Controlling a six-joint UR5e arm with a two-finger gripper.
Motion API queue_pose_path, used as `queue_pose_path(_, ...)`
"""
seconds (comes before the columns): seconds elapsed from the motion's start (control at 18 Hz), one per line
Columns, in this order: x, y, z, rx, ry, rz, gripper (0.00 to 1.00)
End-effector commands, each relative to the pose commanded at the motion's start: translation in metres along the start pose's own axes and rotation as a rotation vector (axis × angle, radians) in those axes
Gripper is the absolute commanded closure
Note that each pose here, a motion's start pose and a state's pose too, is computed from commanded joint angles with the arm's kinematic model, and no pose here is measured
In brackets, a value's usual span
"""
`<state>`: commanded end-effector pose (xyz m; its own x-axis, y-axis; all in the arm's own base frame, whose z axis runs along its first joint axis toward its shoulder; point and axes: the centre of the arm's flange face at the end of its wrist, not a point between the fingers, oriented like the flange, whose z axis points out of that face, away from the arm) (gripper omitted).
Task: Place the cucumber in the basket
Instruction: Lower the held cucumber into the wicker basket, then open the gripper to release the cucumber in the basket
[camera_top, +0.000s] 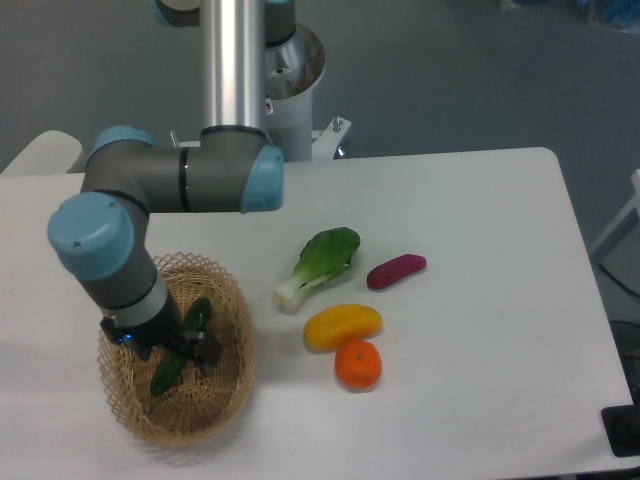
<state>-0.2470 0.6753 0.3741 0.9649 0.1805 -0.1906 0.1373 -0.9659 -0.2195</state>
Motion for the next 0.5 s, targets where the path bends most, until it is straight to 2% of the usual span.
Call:
queue_pose_path(0.28,-0.083,0.023,-0.022,0.009,-0.033,0.168,0.00)
queue_pose_path(0.39,-0.118,0.041,-0.028,-0.020,-0.026,0.227,0.00)
queue_pose_path(0.5,-0.149,0.060,-0.031,-0.056,-0.001,0.328,0.00)
